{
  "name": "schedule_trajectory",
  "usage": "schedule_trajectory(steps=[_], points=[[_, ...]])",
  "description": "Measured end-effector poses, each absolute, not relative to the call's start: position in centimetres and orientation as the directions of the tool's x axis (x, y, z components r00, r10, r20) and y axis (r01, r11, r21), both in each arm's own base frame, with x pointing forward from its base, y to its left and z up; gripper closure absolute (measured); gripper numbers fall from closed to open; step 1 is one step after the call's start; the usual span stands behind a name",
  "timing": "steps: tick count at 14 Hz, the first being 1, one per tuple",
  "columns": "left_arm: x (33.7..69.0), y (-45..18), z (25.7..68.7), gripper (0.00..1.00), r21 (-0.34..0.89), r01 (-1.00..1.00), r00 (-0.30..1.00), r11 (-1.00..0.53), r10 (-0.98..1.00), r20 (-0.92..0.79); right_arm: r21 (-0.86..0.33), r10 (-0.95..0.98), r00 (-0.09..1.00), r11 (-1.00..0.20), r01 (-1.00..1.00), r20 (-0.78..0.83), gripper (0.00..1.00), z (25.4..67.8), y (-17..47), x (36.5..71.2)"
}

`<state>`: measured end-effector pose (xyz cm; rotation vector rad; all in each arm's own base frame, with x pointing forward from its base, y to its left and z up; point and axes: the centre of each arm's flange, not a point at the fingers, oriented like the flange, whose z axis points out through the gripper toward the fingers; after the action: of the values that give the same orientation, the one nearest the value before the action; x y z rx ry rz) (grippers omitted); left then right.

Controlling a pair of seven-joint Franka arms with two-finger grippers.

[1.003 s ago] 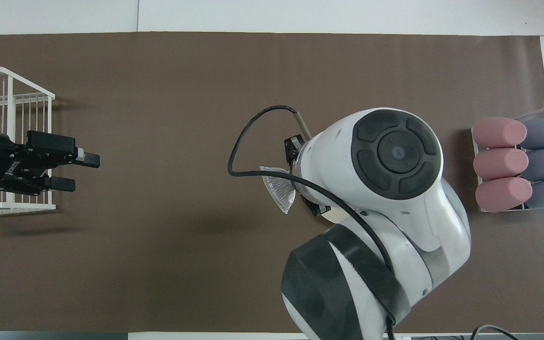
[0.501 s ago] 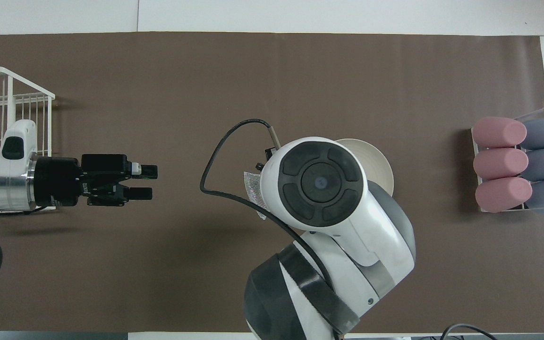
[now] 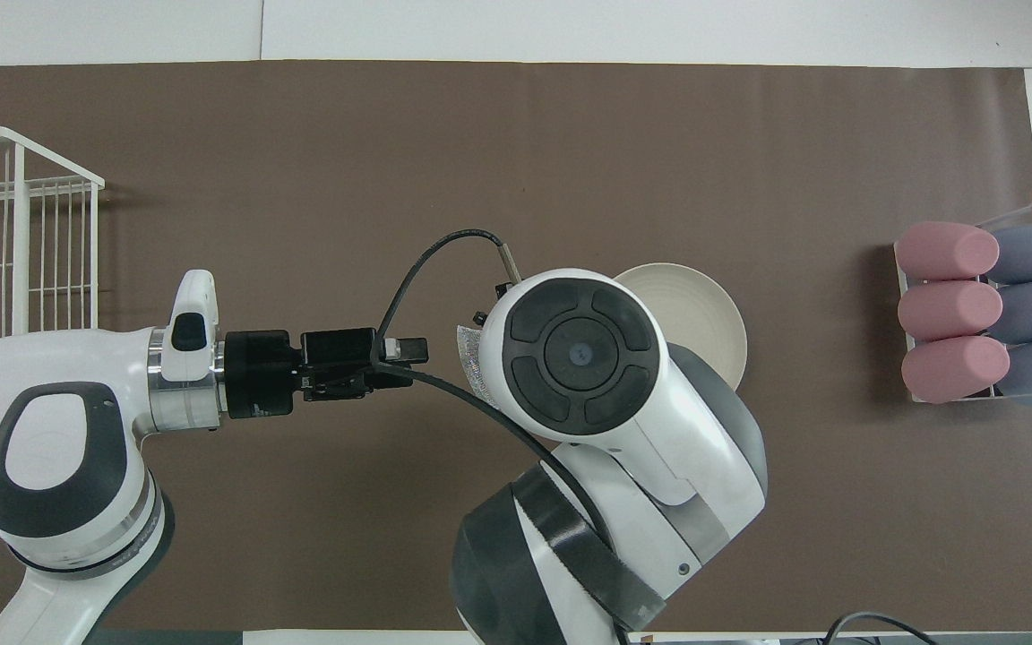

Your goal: Wipe plate with sponge

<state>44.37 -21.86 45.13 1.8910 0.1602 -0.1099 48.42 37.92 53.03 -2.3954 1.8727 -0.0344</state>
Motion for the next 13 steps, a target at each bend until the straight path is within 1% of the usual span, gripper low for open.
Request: schedule_trajectory(steps=[5, 6, 7, 11, 13], points=[[42.8, -25.8, 45.1, 0.0, 0.934, 0.153, 0.988, -0.324, 0.07, -0.137, -0.093, -0.969, 0.243, -0.238, -0.967, -0.044, 0.9, 53.0, 37.9, 48.4], [42.7, -25.9, 45.0, 0.01, 0.934, 0.151, 0.988, -0.324, 0.071, -0.135, -0.093, -0.969, 0.243, -0.238, -0.967, -0.044, 0.9, 53.0, 37.9, 48.4], [42.8, -25.9, 45.0, 0.05, 0.934, 0.149, 0.988, -0.325, 0.074, -0.132, -0.093, -0.969, 0.243, -0.238, -0.967, -0.044, 0.9, 53.0, 37.9, 48.4], [42.6, -26.3, 44.9, 0.59, 0.936, 0.149, 0.988, -0.318, 0.087, -0.127, -0.093, -0.969, 0.243, -0.238, -0.967, -0.044, 0.9, 53.0, 37.9, 48.4], [42.4, -26.8, 44.9, 0.8, 0.938, 0.151, 0.987, -0.313, 0.095, -0.128, -0.093, -0.969, 0.242, -0.237, -0.967, -0.043, 0.9, 53.0, 37.9, 48.5]])
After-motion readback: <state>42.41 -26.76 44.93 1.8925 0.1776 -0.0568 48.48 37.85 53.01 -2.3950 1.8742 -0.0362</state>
